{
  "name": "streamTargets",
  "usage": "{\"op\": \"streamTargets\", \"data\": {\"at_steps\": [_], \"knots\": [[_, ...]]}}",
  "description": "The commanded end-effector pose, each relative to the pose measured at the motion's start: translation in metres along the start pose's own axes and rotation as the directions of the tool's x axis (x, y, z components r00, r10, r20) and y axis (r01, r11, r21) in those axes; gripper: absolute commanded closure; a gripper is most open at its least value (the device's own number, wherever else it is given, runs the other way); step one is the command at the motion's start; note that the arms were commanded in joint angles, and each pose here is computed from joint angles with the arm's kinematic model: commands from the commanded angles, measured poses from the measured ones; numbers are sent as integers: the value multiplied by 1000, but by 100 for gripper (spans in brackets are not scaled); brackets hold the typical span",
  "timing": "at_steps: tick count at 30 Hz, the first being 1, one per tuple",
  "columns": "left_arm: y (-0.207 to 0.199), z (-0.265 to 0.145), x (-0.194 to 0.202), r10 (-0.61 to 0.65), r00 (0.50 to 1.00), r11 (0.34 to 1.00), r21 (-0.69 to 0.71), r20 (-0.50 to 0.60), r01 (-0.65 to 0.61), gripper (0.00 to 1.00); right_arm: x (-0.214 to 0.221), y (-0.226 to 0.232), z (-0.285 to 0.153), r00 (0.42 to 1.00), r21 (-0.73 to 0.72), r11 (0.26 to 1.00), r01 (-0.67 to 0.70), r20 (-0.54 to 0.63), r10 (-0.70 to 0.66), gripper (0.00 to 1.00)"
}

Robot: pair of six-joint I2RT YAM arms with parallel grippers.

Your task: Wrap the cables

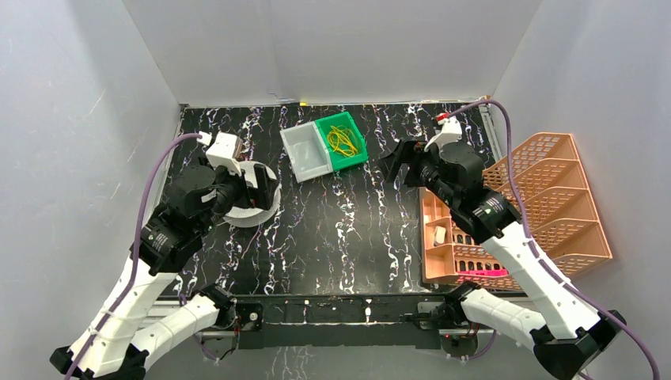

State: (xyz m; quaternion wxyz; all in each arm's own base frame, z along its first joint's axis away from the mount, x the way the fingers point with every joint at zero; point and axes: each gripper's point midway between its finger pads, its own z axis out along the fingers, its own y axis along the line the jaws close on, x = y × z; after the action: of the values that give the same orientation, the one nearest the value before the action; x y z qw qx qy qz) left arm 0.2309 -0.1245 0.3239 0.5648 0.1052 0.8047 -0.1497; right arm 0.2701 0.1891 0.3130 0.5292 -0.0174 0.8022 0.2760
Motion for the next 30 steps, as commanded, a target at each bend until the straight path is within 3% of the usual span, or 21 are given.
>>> {"op": "streamTargets", "data": {"at_steps": [1, 6, 11, 16, 30], "knots": [[-10, 8, 3, -6, 1000, 999, 47, 6, 5, 2, -4, -2, 6, 999, 2, 999, 38, 30, -38, 2], [-14, 20, 23, 13, 998, 998, 66, -62, -9, 2, 1, -9, 17, 998, 37, 997, 67, 6, -67, 2], [-10, 28, 42, 7, 994, 999, 40, -108, -3, 2, 14, -1, 32, 987, -18, 990, 137, -80, -138, 2], [-5, 32, 59, 14, 990, 1000, 25, -140, -10, 2, 18, 9, 46, 982, -72, 985, 155, -95, -162, 3], [1, 44, 89, 2, 990, 1000, 3, -139, -2, 1, 32, 21, 122, 966, -69, 987, 148, -204, -160, 12]]}}
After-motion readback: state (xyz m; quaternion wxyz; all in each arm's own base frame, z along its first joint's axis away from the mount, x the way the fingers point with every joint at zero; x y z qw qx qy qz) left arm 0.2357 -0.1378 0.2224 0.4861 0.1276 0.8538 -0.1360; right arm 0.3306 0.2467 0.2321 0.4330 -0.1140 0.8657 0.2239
